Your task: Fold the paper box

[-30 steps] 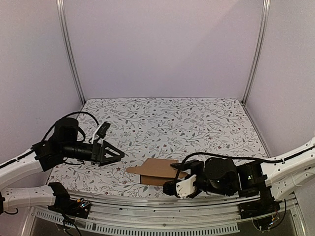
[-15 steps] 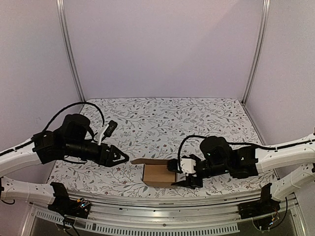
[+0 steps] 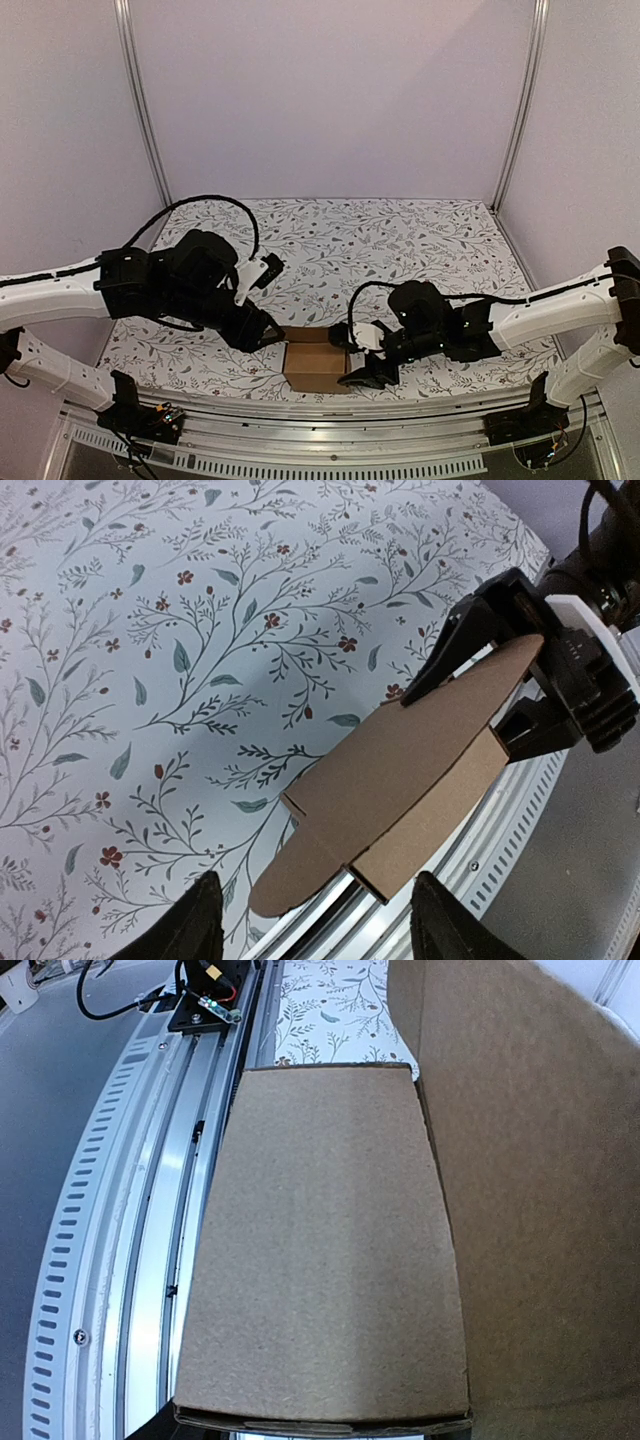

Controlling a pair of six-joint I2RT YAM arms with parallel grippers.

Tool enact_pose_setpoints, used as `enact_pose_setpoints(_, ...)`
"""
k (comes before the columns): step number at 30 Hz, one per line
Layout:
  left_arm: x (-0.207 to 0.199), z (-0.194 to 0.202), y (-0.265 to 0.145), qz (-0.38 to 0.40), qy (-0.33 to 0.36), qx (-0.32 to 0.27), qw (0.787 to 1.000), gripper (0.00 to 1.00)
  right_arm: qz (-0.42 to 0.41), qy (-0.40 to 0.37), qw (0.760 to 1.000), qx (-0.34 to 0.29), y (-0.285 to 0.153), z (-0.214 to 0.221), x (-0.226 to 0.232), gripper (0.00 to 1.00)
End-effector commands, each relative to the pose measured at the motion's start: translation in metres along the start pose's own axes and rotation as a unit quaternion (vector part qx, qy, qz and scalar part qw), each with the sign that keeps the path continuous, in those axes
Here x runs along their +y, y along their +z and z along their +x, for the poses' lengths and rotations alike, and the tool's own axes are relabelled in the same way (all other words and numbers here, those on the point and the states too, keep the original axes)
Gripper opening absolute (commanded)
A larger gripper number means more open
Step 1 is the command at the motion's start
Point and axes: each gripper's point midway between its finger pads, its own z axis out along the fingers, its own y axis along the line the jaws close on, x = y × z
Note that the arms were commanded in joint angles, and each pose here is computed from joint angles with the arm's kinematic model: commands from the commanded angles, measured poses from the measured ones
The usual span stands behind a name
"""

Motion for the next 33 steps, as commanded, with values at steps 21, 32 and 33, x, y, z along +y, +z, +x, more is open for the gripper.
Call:
enact_pose_setpoints(21,-0.008,0.015,0.009,-0.007,0.053,0.037,0.998,0.29,-0.012,0.017,0.999,-0.032,-0.003,-0.015,0.001,0.47)
enact_pose_setpoints(32,-0.02,0.014,0.012,0.017,0.02,0.051,0.998,0.18,0.024,0.013,0.999,-0.03,-0.002,-0.018,-0.009,0.42)
enact_pose_setpoints(33,-0.021,0.013,0.013,0.017,0.015,0.053,0.998,0.17,0.028,0.011,0.999,-0.03,-0.001,-0.018,-0.01,0.42)
